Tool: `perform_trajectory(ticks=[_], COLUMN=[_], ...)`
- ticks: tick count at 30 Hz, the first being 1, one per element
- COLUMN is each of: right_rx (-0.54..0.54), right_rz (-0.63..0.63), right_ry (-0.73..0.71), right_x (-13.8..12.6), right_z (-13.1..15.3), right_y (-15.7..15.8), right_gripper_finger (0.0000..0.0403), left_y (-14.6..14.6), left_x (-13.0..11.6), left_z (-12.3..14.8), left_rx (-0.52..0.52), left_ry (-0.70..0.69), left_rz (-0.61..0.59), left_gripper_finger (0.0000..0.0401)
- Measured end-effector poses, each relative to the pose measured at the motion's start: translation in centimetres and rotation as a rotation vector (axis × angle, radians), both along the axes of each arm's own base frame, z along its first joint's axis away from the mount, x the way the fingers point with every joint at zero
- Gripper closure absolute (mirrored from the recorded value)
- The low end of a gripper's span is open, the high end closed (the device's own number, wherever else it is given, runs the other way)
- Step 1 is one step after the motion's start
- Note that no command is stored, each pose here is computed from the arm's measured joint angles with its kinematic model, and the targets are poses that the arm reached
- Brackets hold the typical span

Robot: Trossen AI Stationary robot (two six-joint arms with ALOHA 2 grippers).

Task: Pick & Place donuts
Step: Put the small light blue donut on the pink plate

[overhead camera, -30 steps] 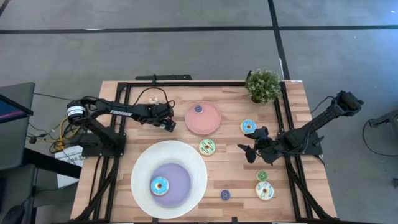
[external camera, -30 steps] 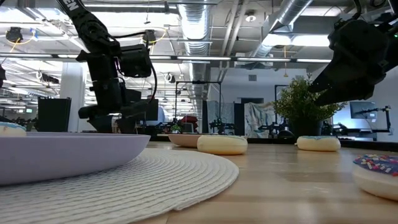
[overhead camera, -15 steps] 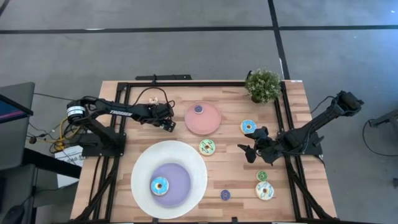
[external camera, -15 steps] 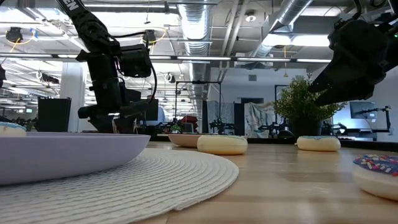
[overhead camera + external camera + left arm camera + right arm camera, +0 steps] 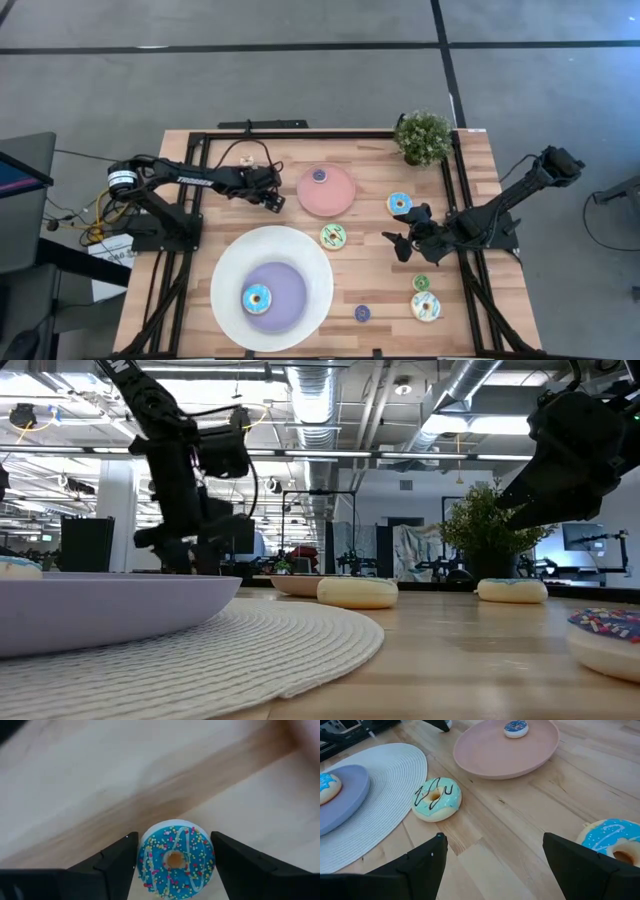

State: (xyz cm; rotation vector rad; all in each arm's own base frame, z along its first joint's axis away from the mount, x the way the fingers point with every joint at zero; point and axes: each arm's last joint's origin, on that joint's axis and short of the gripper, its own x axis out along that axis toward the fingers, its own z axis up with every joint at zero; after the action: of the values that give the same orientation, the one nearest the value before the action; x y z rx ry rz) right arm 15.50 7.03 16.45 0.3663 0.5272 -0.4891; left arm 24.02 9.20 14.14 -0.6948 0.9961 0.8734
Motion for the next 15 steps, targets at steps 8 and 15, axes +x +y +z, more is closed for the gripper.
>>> perform_trajectory(ticks=[8, 15], right_rx=[0.0, 0.0], right_rz=[0.0, 0.0], right_ry=[0.0, 0.0], right_x=[0.0, 0.0], right_z=[0.0, 0.0], right_y=[0.0, 0.0], right_gripper_finger=[0.0088, 0.0088], left_y=[0.7, 0.3], left_x=[3.4, 7.2], left_z=[4.3, 7.2], left_rx=[0.112, 0.201], left_ry=[-0.131, -0.244], left_rz=[-0.14, -0.322], left_gripper_finger=[0.0161, 0.0161])
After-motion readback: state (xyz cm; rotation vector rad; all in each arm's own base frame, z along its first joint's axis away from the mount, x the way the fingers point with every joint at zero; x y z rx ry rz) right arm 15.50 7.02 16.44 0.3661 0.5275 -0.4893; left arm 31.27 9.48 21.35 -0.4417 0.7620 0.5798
